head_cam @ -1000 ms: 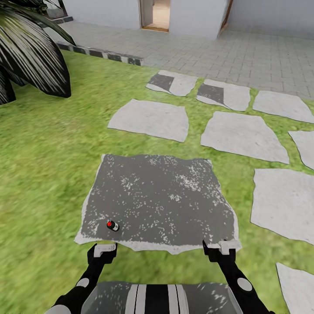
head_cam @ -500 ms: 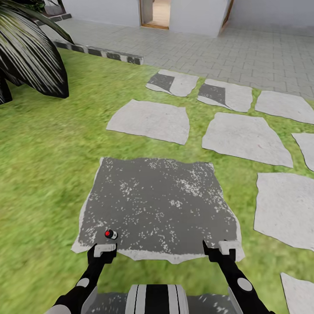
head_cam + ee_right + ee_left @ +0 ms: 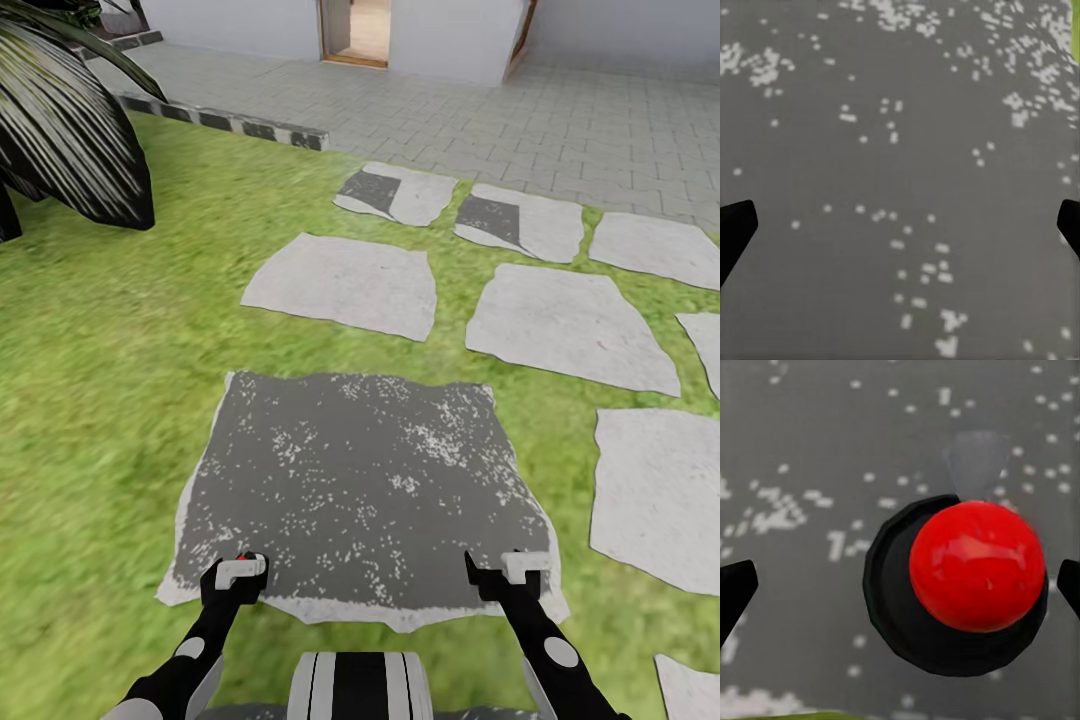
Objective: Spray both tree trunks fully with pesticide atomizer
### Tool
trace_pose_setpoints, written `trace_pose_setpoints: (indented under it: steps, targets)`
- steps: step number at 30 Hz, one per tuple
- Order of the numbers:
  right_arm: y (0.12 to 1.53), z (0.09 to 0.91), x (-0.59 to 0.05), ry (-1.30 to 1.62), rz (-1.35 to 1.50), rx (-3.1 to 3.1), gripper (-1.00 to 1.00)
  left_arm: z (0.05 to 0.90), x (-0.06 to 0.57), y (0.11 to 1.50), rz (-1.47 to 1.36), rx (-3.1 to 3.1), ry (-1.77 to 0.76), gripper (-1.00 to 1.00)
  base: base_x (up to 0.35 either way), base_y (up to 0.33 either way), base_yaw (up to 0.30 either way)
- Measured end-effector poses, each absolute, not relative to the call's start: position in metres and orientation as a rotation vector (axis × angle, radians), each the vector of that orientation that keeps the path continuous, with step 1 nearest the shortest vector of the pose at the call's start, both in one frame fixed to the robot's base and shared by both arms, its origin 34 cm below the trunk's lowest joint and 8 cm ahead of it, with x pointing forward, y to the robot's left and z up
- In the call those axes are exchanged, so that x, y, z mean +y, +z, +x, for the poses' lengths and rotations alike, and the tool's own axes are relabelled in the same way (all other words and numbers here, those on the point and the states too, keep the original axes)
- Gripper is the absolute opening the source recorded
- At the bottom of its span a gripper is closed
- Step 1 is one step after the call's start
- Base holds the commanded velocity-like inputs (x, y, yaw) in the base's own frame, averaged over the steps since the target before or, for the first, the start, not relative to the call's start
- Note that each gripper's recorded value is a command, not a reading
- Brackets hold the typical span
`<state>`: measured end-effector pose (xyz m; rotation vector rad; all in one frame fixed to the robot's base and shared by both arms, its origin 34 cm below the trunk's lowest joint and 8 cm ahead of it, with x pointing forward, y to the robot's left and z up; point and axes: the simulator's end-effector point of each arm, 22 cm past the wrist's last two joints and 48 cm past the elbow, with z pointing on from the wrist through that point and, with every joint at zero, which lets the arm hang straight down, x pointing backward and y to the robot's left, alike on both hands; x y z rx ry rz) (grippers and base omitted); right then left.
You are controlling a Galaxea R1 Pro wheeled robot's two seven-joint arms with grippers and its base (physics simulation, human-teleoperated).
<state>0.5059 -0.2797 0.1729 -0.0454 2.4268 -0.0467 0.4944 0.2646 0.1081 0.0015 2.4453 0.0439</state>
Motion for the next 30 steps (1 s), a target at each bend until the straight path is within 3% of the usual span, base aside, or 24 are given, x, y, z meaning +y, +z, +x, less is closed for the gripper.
trace_pose_setpoints:
  steps: [12, 19, 30]
  targets:
    - [0.173, 0.5061, -0.2801, -0.047, -0.044, 2.426, 1.0, 0.4941, 0.2646, 0.1082, 0.002, 2.445, 0.044, 1.0, 0.02, 0.0, 0.0]
    - [0.1731, 0.5061, -0.2802, -0.047, -0.044, 2.426, 1.0, 0.4947, 0.2645, 0.1083, 0.003, 2.444, 0.044, 1.0, -0.173, 0.0, 0.0]
    - [0.1733, 0.5064, -0.2798, -0.047, -0.044, 2.425, 1.0, 0.4945, 0.2646, 0.1083, 0.002, 2.444, 0.044, 1.0, -0.012, 0.0, 0.0]
